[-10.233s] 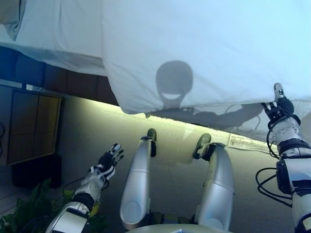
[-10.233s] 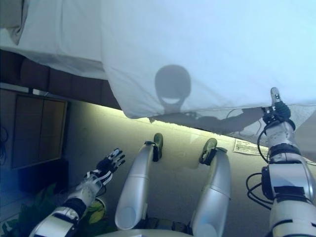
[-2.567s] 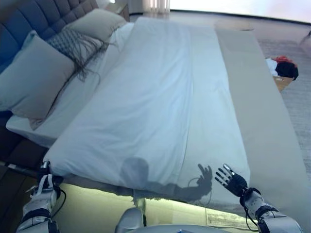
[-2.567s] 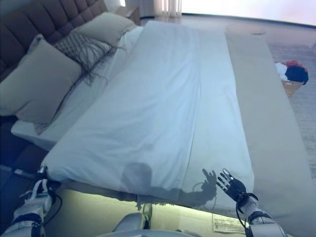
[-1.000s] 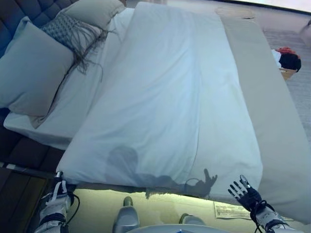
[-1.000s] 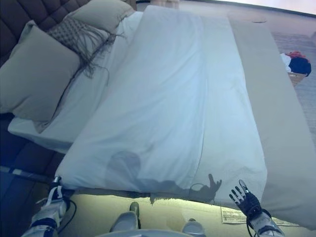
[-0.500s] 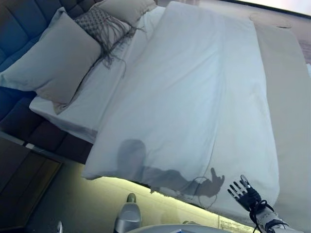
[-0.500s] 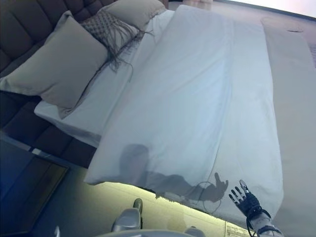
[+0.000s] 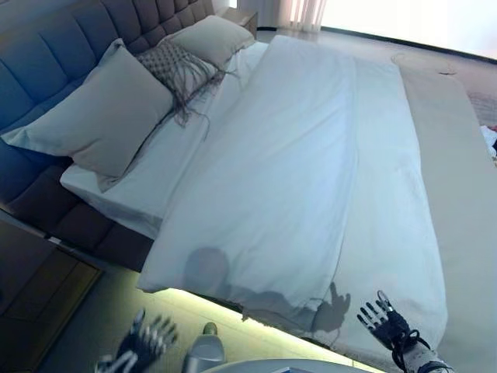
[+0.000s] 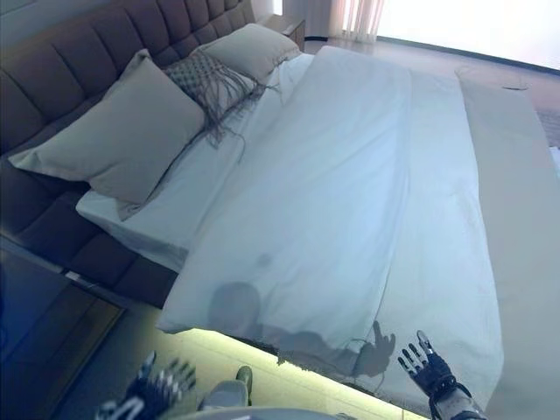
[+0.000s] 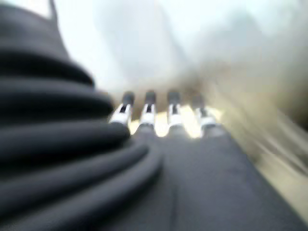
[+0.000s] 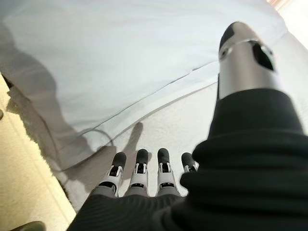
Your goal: Make the bed neatly
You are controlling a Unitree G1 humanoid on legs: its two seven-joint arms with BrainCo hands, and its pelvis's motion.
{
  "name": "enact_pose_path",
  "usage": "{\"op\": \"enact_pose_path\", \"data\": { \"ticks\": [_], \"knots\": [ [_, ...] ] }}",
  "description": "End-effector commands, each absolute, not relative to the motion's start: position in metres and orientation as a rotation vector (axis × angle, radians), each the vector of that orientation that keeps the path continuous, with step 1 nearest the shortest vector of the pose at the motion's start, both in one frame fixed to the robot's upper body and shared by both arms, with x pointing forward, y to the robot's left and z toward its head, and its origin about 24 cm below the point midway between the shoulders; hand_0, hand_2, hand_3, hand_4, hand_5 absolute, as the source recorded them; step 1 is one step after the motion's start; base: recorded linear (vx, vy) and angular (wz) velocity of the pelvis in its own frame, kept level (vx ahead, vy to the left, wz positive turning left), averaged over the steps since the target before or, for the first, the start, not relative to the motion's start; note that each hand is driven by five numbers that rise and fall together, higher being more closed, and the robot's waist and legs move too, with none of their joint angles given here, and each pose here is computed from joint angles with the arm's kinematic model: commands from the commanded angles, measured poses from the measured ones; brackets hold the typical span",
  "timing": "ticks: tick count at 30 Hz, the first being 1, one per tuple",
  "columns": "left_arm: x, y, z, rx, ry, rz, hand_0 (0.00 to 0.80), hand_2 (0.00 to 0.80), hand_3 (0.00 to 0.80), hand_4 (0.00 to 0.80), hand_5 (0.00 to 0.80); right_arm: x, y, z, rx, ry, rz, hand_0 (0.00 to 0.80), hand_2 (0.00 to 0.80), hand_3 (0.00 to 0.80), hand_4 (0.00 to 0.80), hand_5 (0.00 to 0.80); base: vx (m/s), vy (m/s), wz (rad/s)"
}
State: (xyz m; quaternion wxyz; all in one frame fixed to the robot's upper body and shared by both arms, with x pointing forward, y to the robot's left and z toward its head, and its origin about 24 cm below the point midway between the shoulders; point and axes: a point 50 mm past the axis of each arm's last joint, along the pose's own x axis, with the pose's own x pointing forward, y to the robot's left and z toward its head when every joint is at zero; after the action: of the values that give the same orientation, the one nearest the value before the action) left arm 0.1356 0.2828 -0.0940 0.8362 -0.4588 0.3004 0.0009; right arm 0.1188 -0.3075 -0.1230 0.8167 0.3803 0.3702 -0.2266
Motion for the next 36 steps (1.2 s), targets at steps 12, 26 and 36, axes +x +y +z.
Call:
{"op": "enact_pose_path", "data": {
  "ticks": [12, 26, 36],
  "knots": [
    [0.278, 0.269, 0.029, -0.845, 0.009, -0.372, 0.000, 0.000, 0.000, 0.000, 0.000, 0.109, -0.309, -0.124, 0.733, 0.857, -0.447, 0.000, 0.000, 0.000, 0.000, 0.000, 0.107, 0.044, -0.19],
    [0.324, 0.234, 0.077, -0.931, -0.213, -0.444, 0.000, 0.000, 0.000, 0.000, 0.000, 0.190, -0.300, -0.099, -0.072, 0.816, -0.348, 0.000, 0.000, 0.000, 0.000, 0.000, -0.082, -0.017, -0.11],
    [0.330, 0.170, 0.144, -0.877, -0.381, -0.711, 0.000, 0.000, 0.000, 0.000, 0.000, 0.322, -0.307, 0.016, -0.337, 0.531, -0.390, 0.000, 0.000, 0.000, 0.000, 0.000, -0.190, 0.033, 0.09]
  ]
}}
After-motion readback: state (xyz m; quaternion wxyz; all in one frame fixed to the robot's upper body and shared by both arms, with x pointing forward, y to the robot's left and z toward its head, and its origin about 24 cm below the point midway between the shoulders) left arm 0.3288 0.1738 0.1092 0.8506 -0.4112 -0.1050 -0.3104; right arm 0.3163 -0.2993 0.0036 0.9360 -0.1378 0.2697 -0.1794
